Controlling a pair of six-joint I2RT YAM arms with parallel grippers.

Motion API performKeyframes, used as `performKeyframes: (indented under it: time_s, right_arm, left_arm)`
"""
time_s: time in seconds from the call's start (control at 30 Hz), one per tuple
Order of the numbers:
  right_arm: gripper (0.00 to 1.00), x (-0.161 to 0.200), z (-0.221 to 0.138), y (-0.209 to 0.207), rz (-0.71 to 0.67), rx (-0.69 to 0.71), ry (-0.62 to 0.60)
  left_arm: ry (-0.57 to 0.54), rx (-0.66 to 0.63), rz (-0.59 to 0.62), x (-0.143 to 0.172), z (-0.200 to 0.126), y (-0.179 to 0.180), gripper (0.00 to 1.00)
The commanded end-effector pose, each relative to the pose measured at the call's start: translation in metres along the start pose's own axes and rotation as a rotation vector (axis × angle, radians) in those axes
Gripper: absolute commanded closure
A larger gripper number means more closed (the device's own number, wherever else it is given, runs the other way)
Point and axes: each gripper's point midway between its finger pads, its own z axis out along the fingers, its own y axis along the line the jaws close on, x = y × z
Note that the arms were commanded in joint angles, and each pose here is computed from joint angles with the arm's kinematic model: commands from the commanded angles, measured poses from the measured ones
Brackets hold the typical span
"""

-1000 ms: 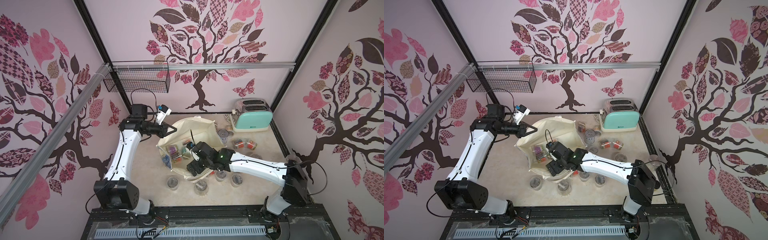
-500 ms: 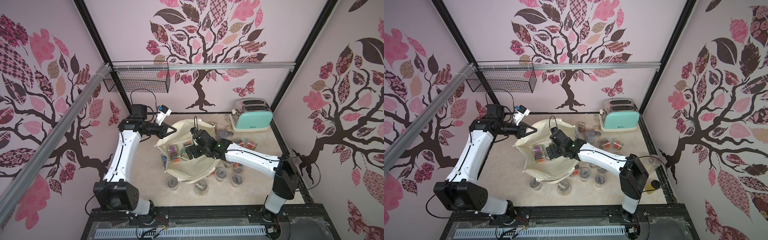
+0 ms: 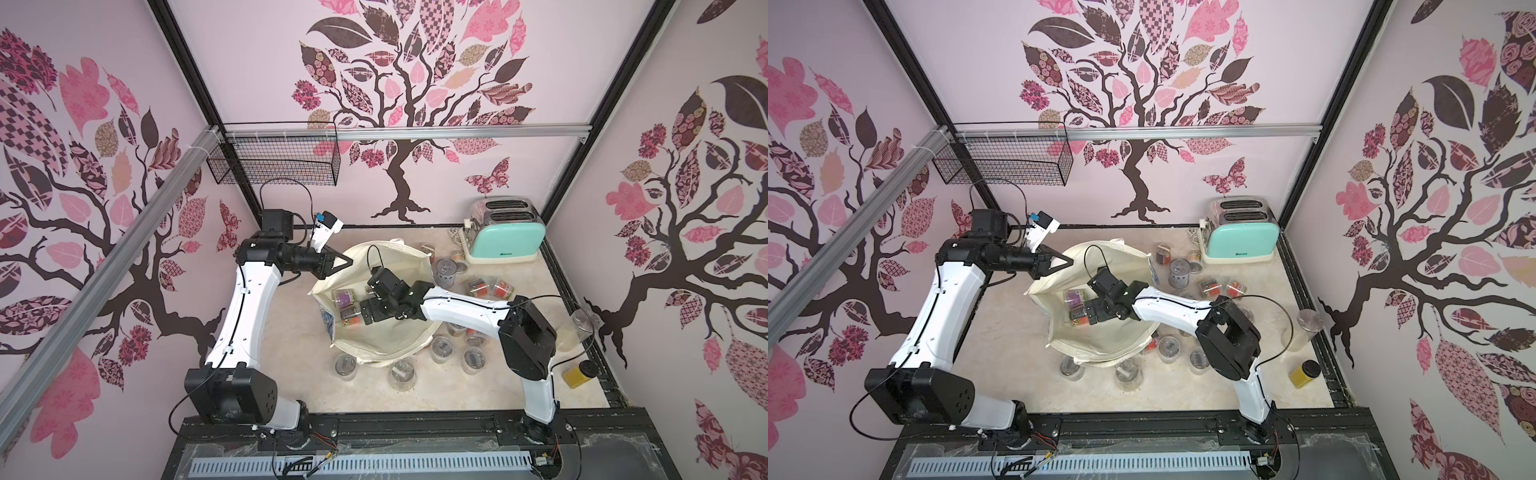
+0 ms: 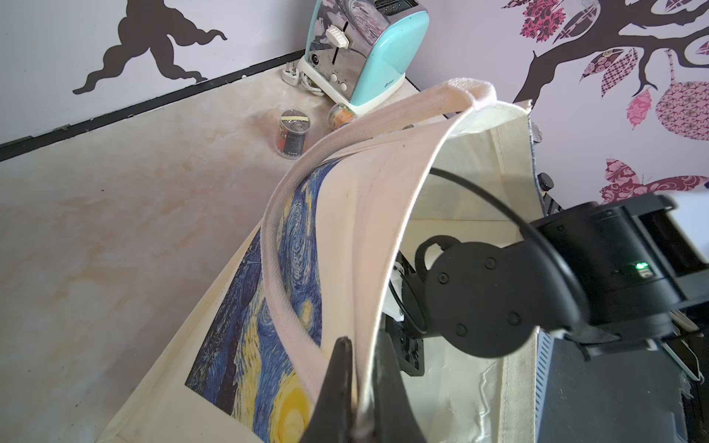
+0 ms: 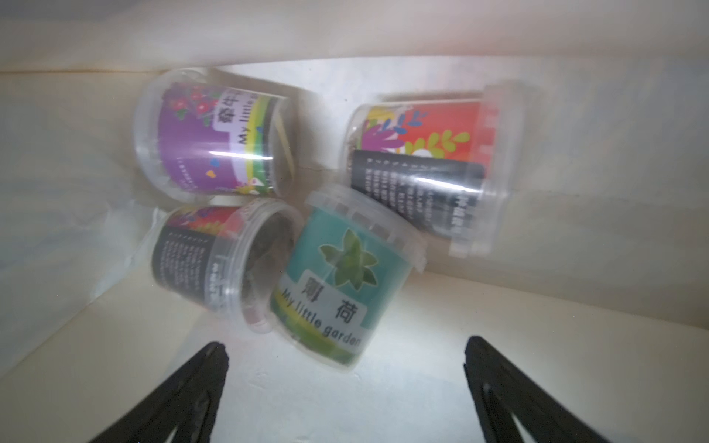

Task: Take out the seed jars from the canvas bag
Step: Pick up the seed jar from the canvas bag.

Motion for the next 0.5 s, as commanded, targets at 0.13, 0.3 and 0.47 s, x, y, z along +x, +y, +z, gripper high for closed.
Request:
performKeyframes:
  time_s: [0.13, 0.3, 0.47]
  right_arm:
    - [0.03, -0.022, 0.028, 0.001, 0.239, -0.012, 0.0]
    - [0.06, -0.014, 0.045, -0.001, 0.322, -0.004, 0.028]
    - [0.12, -0.004, 0.053, -0.006, 0.331, 0.026, 0.066]
  left_arm:
    - [-0.058, 0.047, 0.054, -0.014, -0.009, -0.019, 1.0]
    - [-0.057, 0.047, 0.052, -0.013, -0.009, -0.018, 1.0]
    - [-0.055, 0.047, 0.052, -0.013, -0.008, -0.017, 1.0]
